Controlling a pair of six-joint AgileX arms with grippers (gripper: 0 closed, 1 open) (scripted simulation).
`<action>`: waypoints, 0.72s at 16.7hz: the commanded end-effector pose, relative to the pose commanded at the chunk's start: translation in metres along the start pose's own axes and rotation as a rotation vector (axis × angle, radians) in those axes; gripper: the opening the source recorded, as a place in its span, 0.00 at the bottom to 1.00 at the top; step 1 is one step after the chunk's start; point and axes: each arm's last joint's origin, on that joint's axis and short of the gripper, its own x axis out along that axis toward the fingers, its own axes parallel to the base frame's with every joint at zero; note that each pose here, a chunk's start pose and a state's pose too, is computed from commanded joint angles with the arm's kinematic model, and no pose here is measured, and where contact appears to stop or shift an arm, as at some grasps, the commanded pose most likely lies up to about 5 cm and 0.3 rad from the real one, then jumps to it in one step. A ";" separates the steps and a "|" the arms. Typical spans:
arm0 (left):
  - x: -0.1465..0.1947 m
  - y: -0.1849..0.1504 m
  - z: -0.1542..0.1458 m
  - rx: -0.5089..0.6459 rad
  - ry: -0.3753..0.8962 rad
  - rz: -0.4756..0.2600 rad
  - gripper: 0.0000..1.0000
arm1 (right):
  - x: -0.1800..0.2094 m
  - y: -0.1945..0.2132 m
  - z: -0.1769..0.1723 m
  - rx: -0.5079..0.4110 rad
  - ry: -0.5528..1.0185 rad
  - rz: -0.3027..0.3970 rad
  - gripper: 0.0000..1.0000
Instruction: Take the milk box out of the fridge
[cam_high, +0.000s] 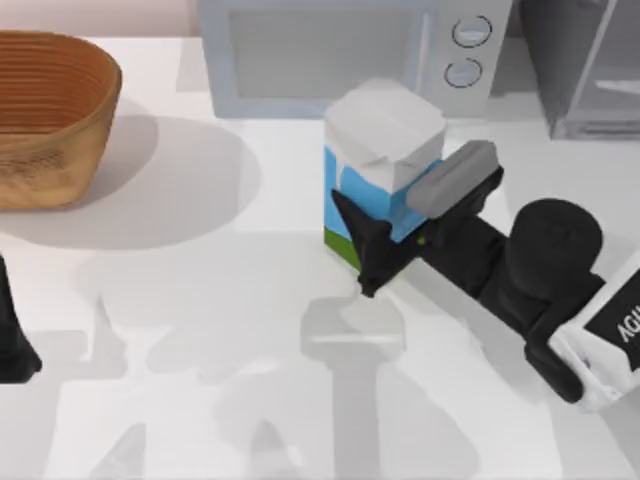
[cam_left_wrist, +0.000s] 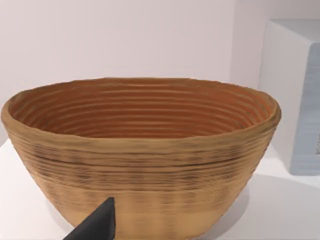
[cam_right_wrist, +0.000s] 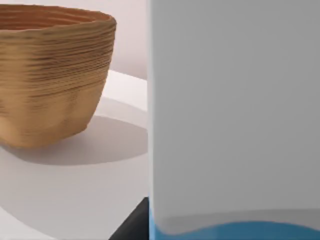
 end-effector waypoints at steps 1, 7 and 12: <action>0.000 0.000 0.000 0.000 0.000 0.000 1.00 | 0.000 0.000 0.000 0.000 0.000 0.000 0.00; 0.000 0.000 0.000 0.000 0.000 0.000 1.00 | 0.000 0.000 0.000 0.000 0.000 0.000 0.38; 0.000 0.000 0.000 0.000 0.000 0.000 1.00 | 0.000 0.000 0.000 0.000 0.000 0.000 0.75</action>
